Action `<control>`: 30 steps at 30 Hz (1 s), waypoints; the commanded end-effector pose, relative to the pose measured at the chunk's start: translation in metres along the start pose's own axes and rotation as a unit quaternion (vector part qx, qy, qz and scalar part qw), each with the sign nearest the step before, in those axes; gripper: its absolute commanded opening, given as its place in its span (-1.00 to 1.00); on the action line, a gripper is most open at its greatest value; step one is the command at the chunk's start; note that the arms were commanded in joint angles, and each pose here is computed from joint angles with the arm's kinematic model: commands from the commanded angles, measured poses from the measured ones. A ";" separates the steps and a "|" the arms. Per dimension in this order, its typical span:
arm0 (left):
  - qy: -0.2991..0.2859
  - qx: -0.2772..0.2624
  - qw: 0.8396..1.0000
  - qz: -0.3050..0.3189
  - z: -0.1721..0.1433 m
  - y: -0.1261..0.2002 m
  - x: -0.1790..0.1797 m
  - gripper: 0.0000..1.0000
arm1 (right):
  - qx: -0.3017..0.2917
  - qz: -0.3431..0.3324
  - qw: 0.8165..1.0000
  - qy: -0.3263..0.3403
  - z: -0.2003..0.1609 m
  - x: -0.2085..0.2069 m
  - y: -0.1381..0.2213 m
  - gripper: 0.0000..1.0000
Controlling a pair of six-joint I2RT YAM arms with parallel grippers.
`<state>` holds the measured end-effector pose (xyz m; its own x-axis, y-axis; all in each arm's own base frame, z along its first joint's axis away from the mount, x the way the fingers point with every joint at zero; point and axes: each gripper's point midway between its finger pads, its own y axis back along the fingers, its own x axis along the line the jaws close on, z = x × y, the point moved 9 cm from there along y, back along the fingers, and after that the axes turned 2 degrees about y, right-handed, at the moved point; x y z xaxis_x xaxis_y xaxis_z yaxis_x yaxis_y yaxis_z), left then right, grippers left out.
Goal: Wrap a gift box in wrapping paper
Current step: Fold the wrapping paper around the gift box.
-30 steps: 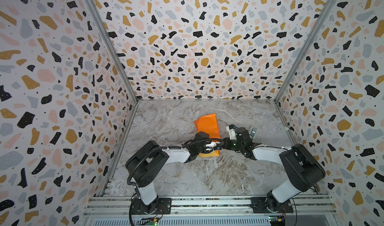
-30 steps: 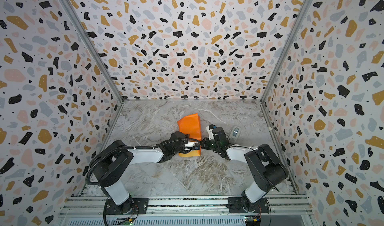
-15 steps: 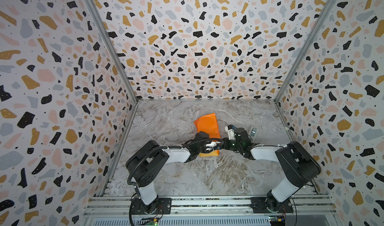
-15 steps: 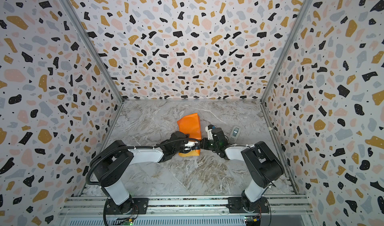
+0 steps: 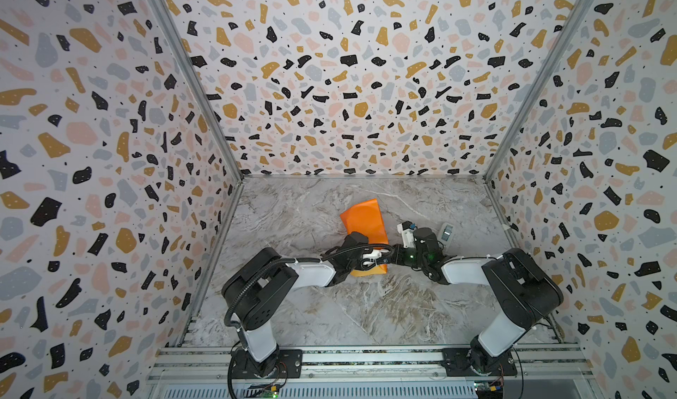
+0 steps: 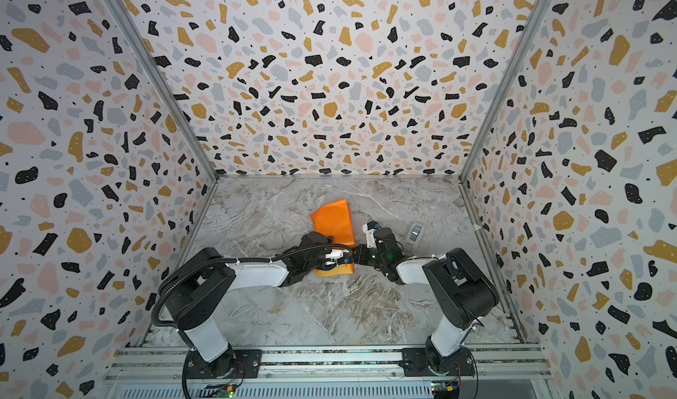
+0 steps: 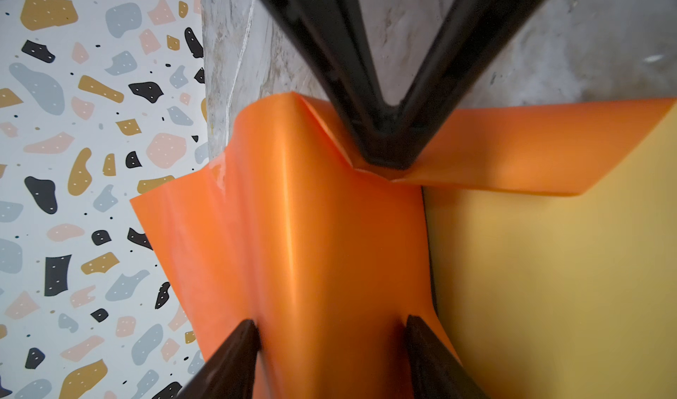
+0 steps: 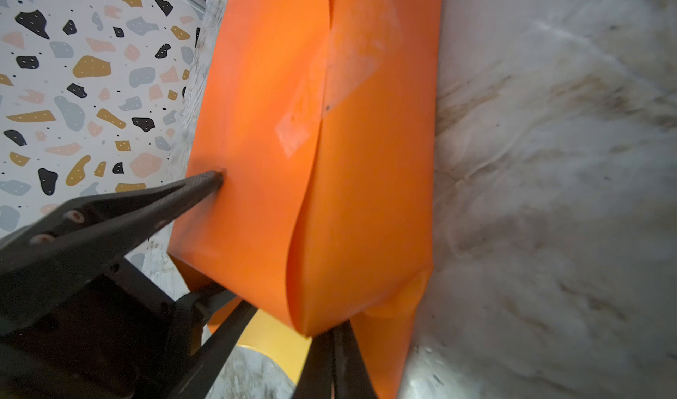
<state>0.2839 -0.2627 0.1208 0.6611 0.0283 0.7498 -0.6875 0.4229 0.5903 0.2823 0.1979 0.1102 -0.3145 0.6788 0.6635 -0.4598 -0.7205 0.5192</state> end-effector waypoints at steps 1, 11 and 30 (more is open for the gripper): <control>-0.001 0.011 0.999 -0.040 -0.004 -0.005 -0.015 0.26 | -0.017 0.003 1.000 0.006 0.004 0.001 0.005 -0.88; -0.001 0.012 0.999 -0.040 -0.004 -0.006 -0.015 0.26 | -0.017 0.007 1.000 0.002 0.006 -0.004 0.003 -0.88; 0.000 0.012 0.999 -0.041 -0.004 -0.006 -0.015 0.26 | -0.004 0.009 1.000 -0.015 0.001 -0.008 -0.011 -0.88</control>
<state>0.2841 -0.2628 0.1208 0.6630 0.0296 0.7481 -0.6868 0.4217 0.5920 0.2858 0.1930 0.0919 -0.2750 0.6851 0.6746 -0.4602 -0.7098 0.5333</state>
